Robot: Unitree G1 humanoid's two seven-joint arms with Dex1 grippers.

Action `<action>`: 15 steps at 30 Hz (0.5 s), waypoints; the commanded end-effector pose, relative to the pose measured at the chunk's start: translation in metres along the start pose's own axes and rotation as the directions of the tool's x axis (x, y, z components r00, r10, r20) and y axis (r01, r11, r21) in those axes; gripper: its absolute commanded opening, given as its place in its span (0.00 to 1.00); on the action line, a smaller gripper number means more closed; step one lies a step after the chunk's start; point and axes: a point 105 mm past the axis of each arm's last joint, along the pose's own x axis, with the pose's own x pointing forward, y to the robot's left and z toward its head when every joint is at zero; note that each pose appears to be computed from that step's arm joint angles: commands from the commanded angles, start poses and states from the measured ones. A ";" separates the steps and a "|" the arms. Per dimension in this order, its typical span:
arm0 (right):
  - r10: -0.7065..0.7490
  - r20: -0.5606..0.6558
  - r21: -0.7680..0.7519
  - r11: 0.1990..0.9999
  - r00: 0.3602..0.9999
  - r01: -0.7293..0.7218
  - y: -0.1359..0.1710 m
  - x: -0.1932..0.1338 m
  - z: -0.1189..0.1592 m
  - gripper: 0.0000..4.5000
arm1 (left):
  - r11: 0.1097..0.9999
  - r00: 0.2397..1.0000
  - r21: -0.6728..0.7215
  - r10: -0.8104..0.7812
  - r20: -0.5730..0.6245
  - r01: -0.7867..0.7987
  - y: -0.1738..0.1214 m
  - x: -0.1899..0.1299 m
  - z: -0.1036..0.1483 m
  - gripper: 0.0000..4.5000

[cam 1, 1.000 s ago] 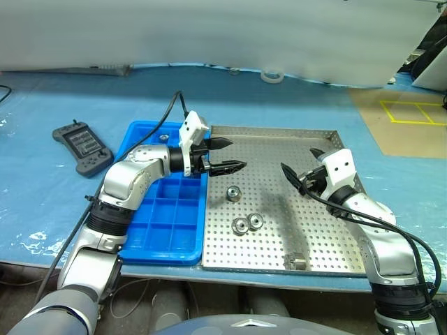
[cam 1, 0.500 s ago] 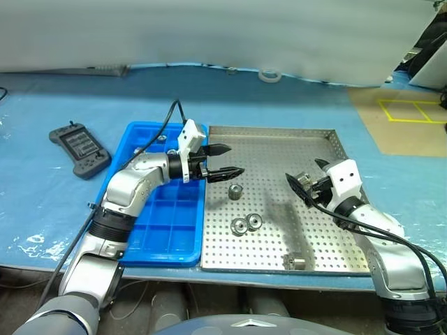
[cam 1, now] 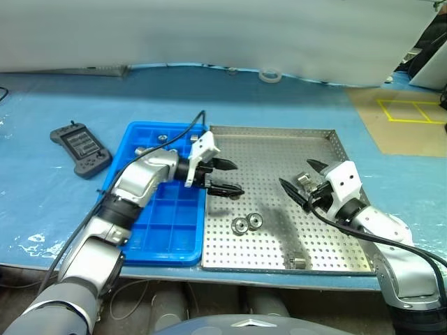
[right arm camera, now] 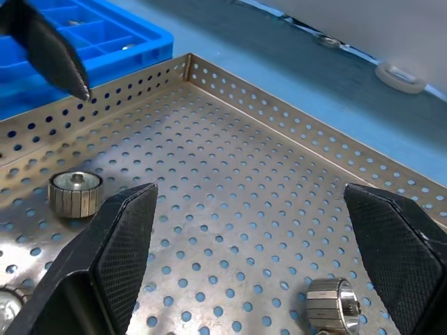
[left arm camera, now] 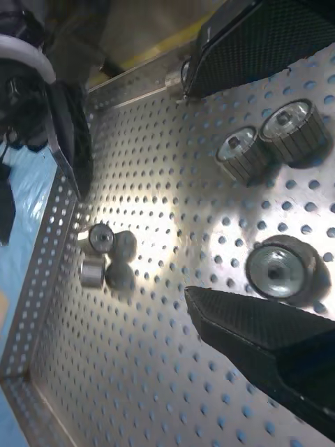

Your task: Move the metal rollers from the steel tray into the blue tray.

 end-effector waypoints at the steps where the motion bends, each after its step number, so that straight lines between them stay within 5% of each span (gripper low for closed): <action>1: -0.030 -0.004 -0.043 0.999 1.000 0.030 0.000 -0.005 0.002 0.99 | 0.984 0.983 0.051 -0.166 -0.078 0.171 -0.011 0.018 0.015 1.00; 9: -0.101 -0.065 -0.036 0.994 0.993 0.099 0.003 -0.023 -0.012 0.99 | 0.941 0.911 0.102 -0.280 -0.301 0.323 -0.019 0.018 -0.024 1.00; 15: -0.126 -0.090 -0.029 0.992 0.988 0.124 0.006 -0.035 -0.016 0.99 | 0.959 0.949 0.159 -0.189 -0.254 0.233 0.002 0.024 -0.018 1.00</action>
